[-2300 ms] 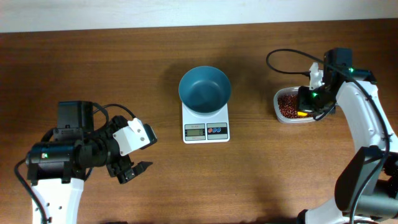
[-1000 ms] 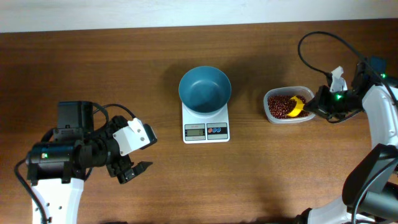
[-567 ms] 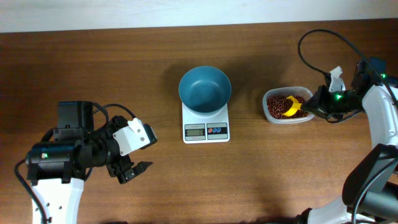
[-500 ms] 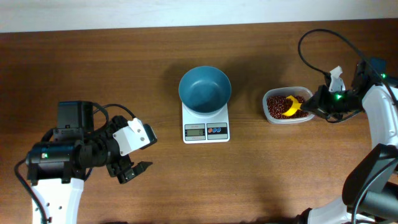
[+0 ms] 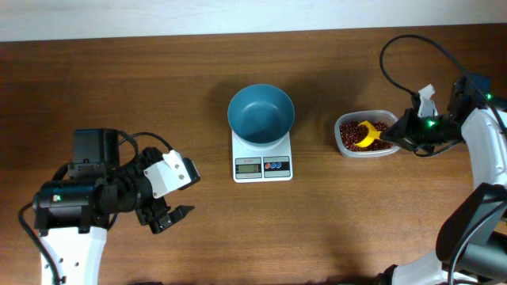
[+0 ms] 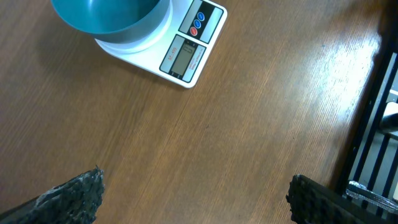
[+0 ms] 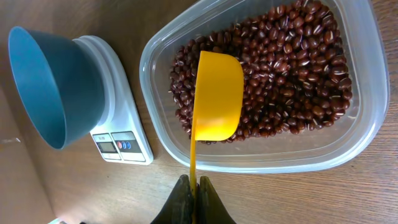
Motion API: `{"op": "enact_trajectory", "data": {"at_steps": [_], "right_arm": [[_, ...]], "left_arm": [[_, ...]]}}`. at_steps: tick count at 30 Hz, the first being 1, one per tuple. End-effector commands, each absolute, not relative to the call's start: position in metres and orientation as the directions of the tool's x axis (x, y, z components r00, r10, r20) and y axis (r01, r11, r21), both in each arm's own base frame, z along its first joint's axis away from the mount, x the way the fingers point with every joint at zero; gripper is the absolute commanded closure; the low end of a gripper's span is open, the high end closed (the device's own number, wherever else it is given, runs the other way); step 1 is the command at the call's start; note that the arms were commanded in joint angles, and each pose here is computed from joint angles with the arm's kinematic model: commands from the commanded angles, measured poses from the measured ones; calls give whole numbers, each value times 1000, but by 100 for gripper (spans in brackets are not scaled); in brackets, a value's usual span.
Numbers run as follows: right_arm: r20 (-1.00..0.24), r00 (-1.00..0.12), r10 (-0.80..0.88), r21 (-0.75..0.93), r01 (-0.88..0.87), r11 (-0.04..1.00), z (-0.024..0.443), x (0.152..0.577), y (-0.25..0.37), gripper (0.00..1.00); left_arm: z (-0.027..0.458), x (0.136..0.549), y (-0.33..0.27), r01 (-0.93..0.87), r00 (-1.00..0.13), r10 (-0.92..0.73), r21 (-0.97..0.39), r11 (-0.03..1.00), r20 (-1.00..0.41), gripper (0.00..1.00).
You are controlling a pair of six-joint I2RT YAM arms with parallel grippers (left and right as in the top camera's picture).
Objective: Scoop item into bowl and weigh 50g on scale
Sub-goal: 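Drag the scoop through the beans and lift it filled, then carry the filled scoop left over the teal bowl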
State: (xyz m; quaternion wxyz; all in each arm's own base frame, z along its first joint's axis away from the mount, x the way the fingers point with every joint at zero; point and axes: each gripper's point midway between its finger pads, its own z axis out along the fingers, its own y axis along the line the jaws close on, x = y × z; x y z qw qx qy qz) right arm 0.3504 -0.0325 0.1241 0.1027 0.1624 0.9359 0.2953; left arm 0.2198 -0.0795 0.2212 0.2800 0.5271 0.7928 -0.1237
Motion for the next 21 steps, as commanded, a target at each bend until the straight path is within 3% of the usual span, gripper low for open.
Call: {"op": "enact_trajectory", "data": {"at_steps": [1,21], "right_arm": [[-94,-932,350,611,224,759,123,350,-28,96],[-152,-924,352,692,155,705,137,346,-43,96]], "left_arm": [[230,221,-79,904,-261,771,133,406,-581,2],[230,221,-79,904,-261,771,133,406,-582,1]]}}
